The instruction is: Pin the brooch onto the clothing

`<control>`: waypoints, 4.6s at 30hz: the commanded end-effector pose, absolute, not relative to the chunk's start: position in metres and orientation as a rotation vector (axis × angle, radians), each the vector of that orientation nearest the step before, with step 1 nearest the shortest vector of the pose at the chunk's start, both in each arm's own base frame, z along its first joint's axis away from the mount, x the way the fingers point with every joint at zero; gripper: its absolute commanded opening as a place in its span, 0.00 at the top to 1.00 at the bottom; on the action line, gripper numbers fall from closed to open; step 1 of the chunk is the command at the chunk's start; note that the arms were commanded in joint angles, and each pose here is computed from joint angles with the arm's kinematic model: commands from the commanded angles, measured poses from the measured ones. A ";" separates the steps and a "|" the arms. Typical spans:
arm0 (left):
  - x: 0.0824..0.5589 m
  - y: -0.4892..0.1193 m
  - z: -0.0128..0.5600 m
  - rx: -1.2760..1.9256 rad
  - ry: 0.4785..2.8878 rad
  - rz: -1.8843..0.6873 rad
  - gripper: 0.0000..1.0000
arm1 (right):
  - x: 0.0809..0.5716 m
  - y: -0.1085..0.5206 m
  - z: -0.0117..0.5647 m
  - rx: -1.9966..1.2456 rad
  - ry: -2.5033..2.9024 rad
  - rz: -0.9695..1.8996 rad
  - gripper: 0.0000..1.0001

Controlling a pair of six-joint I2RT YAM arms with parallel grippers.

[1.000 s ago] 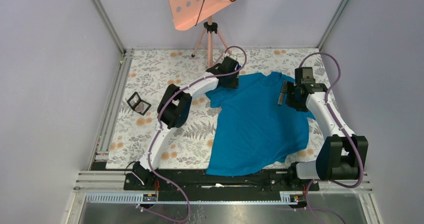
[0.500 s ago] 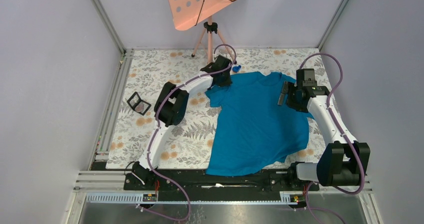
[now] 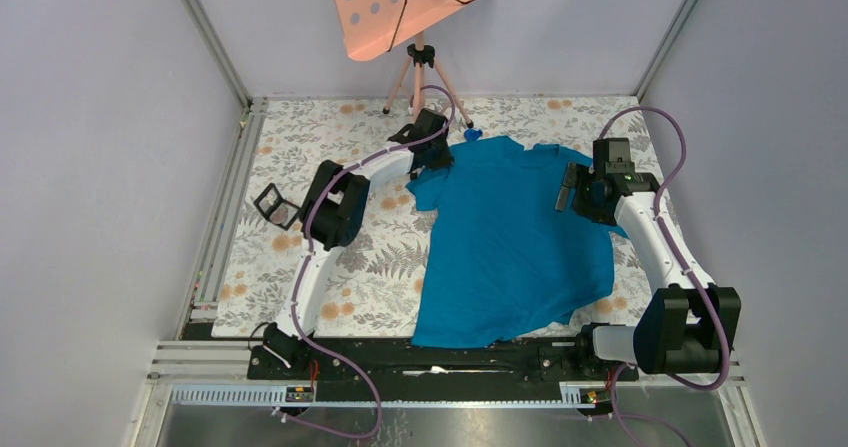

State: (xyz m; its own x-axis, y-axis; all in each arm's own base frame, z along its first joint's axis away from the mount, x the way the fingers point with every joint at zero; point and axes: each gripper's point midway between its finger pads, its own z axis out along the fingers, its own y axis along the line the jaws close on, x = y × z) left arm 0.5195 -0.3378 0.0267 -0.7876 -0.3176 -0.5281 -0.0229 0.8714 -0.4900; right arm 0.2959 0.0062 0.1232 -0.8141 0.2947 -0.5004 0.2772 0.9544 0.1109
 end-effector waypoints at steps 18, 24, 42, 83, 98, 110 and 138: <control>0.449 -0.385 0.183 0.310 2.080 -0.726 0.23 | 0.275 0.015 0.141 0.419 2.465 0.141 0.09; 0.393 -0.369 0.203 0.388 2.068 -0.674 0.22 | 0.266 0.029 0.153 0.382 2.425 0.248 0.09; 0.309 -0.111 0.164 -0.195 2.202 -0.173 0.10 | 0.248 0.067 0.182 0.281 2.303 0.534 0.07; 0.357 0.097 0.058 -1.013 2.184 0.024 0.33 | 0.222 0.092 0.185 0.223 2.334 0.721 0.10; 0.360 0.104 0.044 -1.038 2.239 0.026 0.47 | 0.216 0.091 0.186 0.229 2.331 0.714 0.10; 0.357 0.104 0.041 -1.042 2.256 0.028 0.62 | 0.214 0.091 0.188 0.228 2.326 0.713 0.10; 0.349 0.101 0.060 -1.024 2.204 0.013 0.54 | 0.210 0.092 0.185 0.232 2.324 0.727 0.09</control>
State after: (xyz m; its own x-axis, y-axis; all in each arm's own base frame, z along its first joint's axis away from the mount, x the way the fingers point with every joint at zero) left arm 0.3400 0.0970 0.0599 -0.4507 -0.6713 -0.5885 -0.6809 0.6848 -0.2596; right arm 0.2154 0.0876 0.1818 -0.7468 0.3474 -0.5671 -0.0152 0.8436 0.5367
